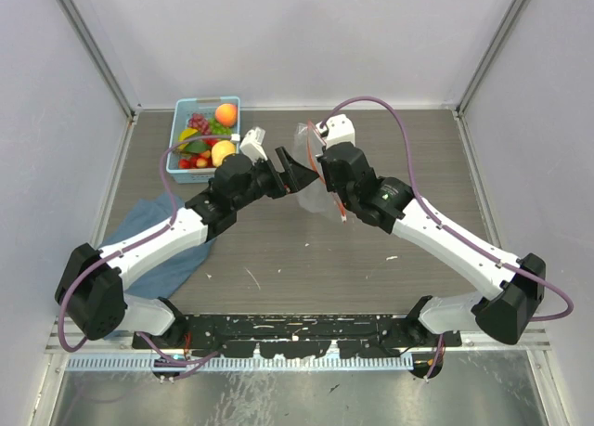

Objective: Place the food in the zip-top bag and seal the zipper
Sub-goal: Open the zipper of the food storage bag at the center of the board.

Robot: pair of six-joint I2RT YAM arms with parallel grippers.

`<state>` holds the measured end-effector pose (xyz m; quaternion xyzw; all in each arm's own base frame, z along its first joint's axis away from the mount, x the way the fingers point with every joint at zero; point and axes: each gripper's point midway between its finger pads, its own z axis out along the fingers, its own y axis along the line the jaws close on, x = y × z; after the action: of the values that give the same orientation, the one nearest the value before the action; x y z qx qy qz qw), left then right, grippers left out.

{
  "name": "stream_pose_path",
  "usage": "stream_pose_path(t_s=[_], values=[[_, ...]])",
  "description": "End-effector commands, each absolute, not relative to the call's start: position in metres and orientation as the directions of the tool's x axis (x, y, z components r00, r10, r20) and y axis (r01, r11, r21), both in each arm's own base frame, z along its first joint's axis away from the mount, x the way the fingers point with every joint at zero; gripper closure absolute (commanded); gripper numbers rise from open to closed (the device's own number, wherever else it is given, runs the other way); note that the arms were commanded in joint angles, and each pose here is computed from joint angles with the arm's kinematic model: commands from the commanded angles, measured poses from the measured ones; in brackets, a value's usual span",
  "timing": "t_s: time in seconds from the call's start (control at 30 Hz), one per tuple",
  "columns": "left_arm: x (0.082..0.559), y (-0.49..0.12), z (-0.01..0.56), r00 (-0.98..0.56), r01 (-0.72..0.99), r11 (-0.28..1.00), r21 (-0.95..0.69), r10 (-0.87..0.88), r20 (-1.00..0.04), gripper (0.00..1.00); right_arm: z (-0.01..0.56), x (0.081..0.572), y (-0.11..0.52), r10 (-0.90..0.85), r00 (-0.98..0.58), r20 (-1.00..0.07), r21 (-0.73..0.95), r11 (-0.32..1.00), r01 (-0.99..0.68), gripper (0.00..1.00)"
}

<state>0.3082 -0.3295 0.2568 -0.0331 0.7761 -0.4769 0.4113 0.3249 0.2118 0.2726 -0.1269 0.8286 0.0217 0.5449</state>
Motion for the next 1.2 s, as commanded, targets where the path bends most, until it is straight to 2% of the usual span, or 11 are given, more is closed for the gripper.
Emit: stream_pose_path(t_s=[0.0,0.33,0.47,0.57,0.67,0.93,0.97,1.07,1.13,1.17], values=[[0.305,-0.332,0.298,-0.594,0.415,0.431,-0.801,-0.539,-0.597,0.13,0.300,0.330,0.207,-0.186,-0.315,-0.931,-0.138,0.976,-0.169,0.99],[0.318,-0.340,0.269,-0.608,0.362,0.488,-0.795,-0.522,-0.598,0.13,0.285,0.328,0.217,-0.243,-0.320,-0.916,-0.202,0.967,-0.154,0.99],[0.321,-0.337,0.252,-0.614,0.334,0.532,-0.778,-0.503,-0.608,0.18,0.275,0.328,0.222,-0.274,-0.331,-0.903,-0.234,0.960,-0.156,0.99],[0.320,-0.331,0.234,-0.623,0.300,0.575,-0.761,-0.486,-0.613,0.29,0.272,0.327,0.226,-0.276,-0.333,-0.902,-0.234,0.959,-0.163,0.99],[0.314,-0.321,0.226,-0.616,0.295,0.603,-0.741,-0.472,-0.630,0.44,0.270,0.328,0.221,-0.297,-0.333,-0.895,-0.262,0.954,-0.147,1.00],[0.296,-0.277,0.216,-0.572,0.259,0.727,-0.636,-0.415,-0.707,0.96,0.272,0.327,0.192,-0.359,-0.336,-0.871,-0.368,0.929,-0.040,0.98],[0.294,-0.272,0.217,-0.568,0.256,0.736,-0.627,-0.411,-0.713,1.00,0.272,0.327,0.192,-0.354,-0.335,-0.873,-0.361,0.932,-0.042,0.97],[0.291,-0.266,0.219,-0.558,0.252,0.746,-0.616,-0.408,-0.723,1.00,0.270,0.325,0.199,-0.333,-0.339,-0.880,-0.326,0.942,-0.079,0.94],[0.289,-0.269,0.222,-0.560,0.266,0.732,-0.627,-0.412,-0.719,1.00,0.265,0.323,0.210,-0.309,-0.350,-0.884,-0.282,0.951,-0.126,0.88],[0.289,-0.271,0.224,-0.560,0.274,0.722,-0.636,-0.418,-0.715,1.00,0.262,0.322,0.218,-0.287,-0.359,-0.888,-0.247,0.957,-0.154,0.83]])
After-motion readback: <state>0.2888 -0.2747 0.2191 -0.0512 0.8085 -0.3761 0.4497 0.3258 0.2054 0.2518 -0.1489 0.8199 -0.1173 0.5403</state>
